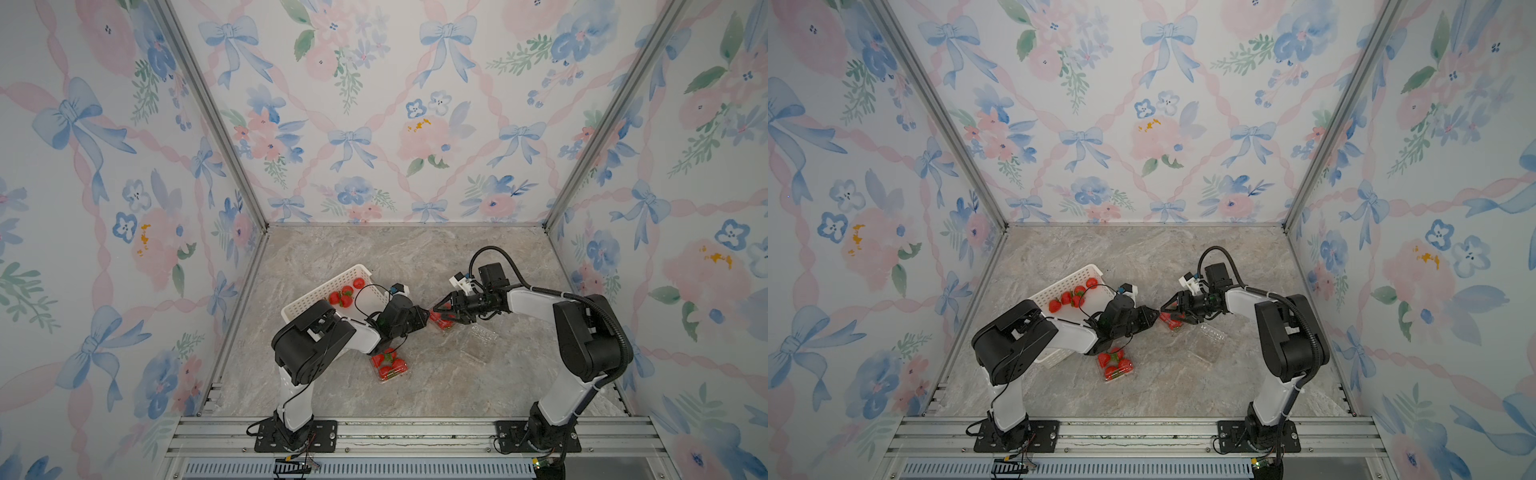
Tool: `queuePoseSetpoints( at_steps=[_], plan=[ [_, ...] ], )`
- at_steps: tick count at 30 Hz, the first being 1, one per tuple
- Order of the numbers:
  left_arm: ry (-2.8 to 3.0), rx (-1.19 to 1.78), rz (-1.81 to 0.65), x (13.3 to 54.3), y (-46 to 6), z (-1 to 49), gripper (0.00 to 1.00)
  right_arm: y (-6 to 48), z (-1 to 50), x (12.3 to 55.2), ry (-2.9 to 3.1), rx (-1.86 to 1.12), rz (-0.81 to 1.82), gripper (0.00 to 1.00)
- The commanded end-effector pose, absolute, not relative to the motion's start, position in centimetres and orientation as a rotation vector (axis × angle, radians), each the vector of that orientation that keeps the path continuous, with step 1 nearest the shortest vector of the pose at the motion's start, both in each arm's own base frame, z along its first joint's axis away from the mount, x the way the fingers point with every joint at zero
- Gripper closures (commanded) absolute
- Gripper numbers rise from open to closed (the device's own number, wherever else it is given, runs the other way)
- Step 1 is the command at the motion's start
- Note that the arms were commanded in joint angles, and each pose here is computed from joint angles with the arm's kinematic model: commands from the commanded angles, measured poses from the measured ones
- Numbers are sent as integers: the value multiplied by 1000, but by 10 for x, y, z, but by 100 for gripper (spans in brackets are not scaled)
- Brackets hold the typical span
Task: Pack strawberries into containers
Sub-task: Close the packing box at the center of the board.
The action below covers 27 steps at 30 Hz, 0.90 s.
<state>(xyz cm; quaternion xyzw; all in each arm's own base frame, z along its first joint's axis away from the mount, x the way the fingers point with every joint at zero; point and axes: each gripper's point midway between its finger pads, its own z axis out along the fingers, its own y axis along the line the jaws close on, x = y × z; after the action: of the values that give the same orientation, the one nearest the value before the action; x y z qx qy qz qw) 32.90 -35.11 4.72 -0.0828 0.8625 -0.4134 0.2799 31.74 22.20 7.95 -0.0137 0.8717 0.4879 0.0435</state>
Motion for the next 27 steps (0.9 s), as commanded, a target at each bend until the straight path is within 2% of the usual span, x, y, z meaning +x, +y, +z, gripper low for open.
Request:
queuePoseSetpoints(
  at_steps=[1,5,10,12,27],
  plan=[
    [2378,-222,-1075,324,-346,29,83,210,74,311,2707,-8,1431,39],
    [2375,-218,-1077,324,-347,30,84,210,77,312,2698,-13,1432,38],
    [2357,-209,-1076,324,-345,37,59,210,80,314,2690,-18,1431,38],
    [2336,-200,-1074,325,-344,45,53,211,83,315,2682,-26,1433,37],
    [2292,-186,-1081,326,-341,62,50,213,107,325,2605,-58,1444,36]
  ],
)
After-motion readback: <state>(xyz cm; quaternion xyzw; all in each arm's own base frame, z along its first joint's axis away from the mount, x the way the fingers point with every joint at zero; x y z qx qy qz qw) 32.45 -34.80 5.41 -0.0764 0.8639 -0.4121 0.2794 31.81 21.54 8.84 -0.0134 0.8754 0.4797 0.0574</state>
